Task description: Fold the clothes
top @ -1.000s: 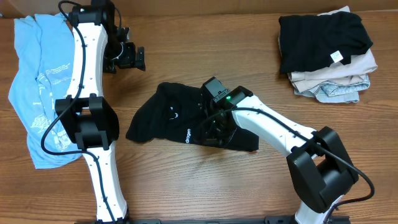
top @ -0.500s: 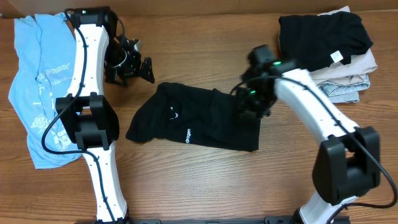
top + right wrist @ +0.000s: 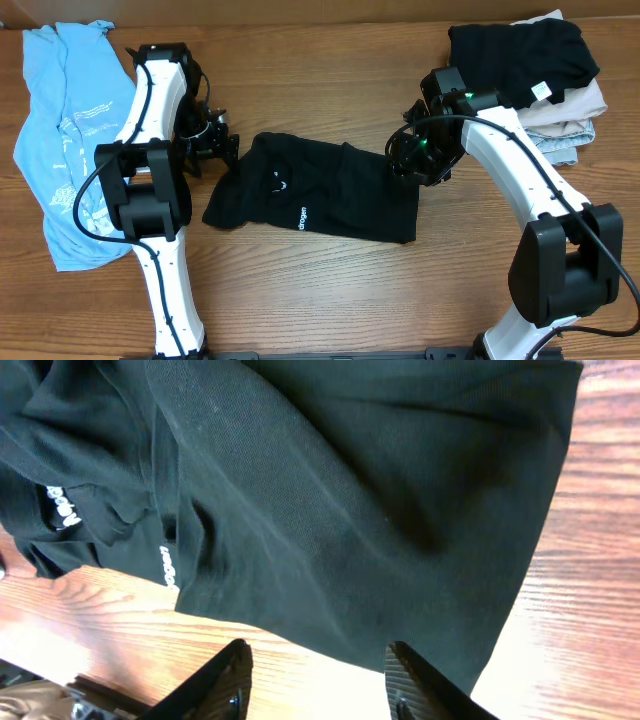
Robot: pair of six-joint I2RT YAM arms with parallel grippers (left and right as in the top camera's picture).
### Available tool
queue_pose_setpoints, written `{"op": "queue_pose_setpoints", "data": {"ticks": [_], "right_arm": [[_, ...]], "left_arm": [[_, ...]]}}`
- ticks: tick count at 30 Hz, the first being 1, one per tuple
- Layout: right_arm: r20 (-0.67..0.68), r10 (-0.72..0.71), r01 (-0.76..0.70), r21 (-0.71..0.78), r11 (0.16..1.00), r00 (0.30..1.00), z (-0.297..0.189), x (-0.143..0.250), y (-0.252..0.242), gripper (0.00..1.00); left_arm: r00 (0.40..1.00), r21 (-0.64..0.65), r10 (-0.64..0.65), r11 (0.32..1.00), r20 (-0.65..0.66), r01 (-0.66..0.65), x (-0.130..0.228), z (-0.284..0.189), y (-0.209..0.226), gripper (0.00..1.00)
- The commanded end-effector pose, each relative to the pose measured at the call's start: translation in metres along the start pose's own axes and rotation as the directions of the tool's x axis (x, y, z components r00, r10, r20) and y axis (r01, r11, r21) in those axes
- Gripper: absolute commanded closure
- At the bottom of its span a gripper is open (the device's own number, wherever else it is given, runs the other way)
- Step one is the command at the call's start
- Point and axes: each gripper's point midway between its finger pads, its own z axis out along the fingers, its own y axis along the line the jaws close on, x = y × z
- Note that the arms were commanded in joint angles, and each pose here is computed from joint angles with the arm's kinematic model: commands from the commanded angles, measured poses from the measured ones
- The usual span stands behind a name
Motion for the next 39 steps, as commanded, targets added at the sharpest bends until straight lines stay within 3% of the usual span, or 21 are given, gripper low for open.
{"op": "queue_pose_setpoints", "data": {"ticks": [1, 5, 10, 18, 21, 22, 24, 25, 31, 36, 39], "right_arm": [[0.055, -0.030, 0.029, 0.017, 0.999, 0.998, -0.013, -0.007, 0.002, 0.51], [0.060, -0.030, 0.029, 0.033, 0.999, 0.998, -0.013, -0.008, -0.001, 0.49], [0.062, -0.031, 0.029, 0.036, 0.999, 0.998, -0.013, -0.009, -0.001, 0.49], [0.060, -0.030, 0.028, 0.036, 0.999, 0.998, -0.013, -0.008, -0.001, 0.49], [0.061, -0.031, 0.029, 0.036, 0.999, 0.998, -0.013, -0.009, -0.001, 0.49], [0.063, -0.031, 0.029, 0.035, 0.999, 0.998, -0.013, -0.009, -0.001, 0.49], [0.067, -0.033, 0.031, 0.034, 0.999, 0.997, -0.013, -0.010, -0.001, 0.49], [0.070, -0.035, 0.032, 0.033, 0.999, 0.997, -0.013, -0.011, 0.000, 0.49], [0.093, -0.044, 0.042, 0.026, 0.999, 0.995, -0.013, -0.017, 0.002, 0.51], [0.071, -0.050, 0.049, 0.006, 0.999, 0.996, -0.004, -0.011, 0.006, 0.75], [0.043, -0.058, 0.060, -0.046, 0.997, 0.997, 0.007, -0.003, 0.014, 0.83]], "left_arm": [[1.000, -0.045, 0.018, 0.999, 0.021, -0.017, -0.003, 0.000, -0.005, 0.18], [0.999, -0.066, 0.042, 0.997, 0.018, -0.041, -0.007, 0.010, -0.013, 0.22], [1.000, -0.183, 0.029, 0.983, 0.012, -0.026, -0.010, 0.027, -0.011, 0.23], [1.000, -0.287, -0.007, 0.958, 0.018, 0.012, -0.013, 0.043, 0.001, 0.34], [1.000, -0.297, -0.012, 0.955, 0.025, 0.019, -0.014, 0.044, 0.006, 0.55], [1.000, -0.303, -0.014, 0.953, 0.026, 0.021, -0.014, 0.044, 0.008, 0.71], [0.999, -0.312, -0.015, 0.950, 0.033, 0.025, -0.016, 0.043, 0.011, 0.93], [0.999, -0.317, -0.017, 0.948, 0.038, 0.028, -0.017, 0.043, 0.012, 0.96], [0.994, -0.315, -0.041, 0.946, 0.099, 0.071, -0.028, 0.035, 0.013, 0.96], [0.984, -0.269, -0.053, 0.958, 0.173, 0.099, -0.038, -0.001, -0.002, 0.96], [0.971, -0.236, -0.039, 0.967, 0.235, 0.096, -0.045, -0.030, -0.013, 0.96]]}}
